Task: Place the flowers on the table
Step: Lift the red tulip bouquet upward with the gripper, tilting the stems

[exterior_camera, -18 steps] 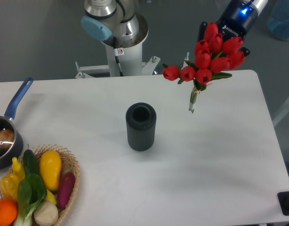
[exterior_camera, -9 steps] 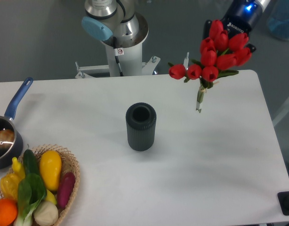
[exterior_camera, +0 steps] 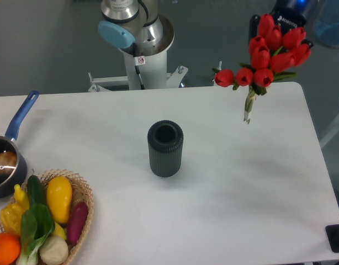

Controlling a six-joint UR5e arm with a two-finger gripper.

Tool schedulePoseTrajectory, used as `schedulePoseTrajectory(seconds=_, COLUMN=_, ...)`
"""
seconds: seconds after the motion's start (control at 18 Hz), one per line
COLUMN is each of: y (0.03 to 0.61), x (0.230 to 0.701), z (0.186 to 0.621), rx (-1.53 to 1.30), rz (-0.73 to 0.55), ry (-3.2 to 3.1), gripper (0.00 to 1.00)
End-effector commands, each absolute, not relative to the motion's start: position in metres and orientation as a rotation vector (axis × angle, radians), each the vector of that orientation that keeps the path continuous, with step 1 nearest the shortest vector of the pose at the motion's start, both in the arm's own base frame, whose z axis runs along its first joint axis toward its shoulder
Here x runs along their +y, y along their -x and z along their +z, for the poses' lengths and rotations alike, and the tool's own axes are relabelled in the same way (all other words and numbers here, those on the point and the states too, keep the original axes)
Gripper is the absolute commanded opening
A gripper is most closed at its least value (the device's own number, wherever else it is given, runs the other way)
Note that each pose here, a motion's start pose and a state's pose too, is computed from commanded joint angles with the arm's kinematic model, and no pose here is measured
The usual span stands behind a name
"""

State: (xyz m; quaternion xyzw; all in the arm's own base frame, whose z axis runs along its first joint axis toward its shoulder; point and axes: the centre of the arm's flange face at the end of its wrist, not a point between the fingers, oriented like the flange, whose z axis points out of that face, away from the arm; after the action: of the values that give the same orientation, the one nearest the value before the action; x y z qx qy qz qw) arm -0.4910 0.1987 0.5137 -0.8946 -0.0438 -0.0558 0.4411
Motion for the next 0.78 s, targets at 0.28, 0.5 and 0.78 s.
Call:
schedulePoseTrajectory(seconds=0.28, y=0.5, x=0.193, z=0.503, rx=-0.16, rz=-0.13, ry=2.324, gripper=0.42)
schedulePoseTrajectory(seconds=0.5, y=0.516, x=0.188, z=0.486, rx=-0.276, rz=-0.127, ry=2.428, gripper=0.42)
schedulePoseTrajectory(seconds=0.78, y=0.536, x=0.19, z=0.451, rx=-0.294, rz=-0.131, ry=2.568, gripper=0.42)
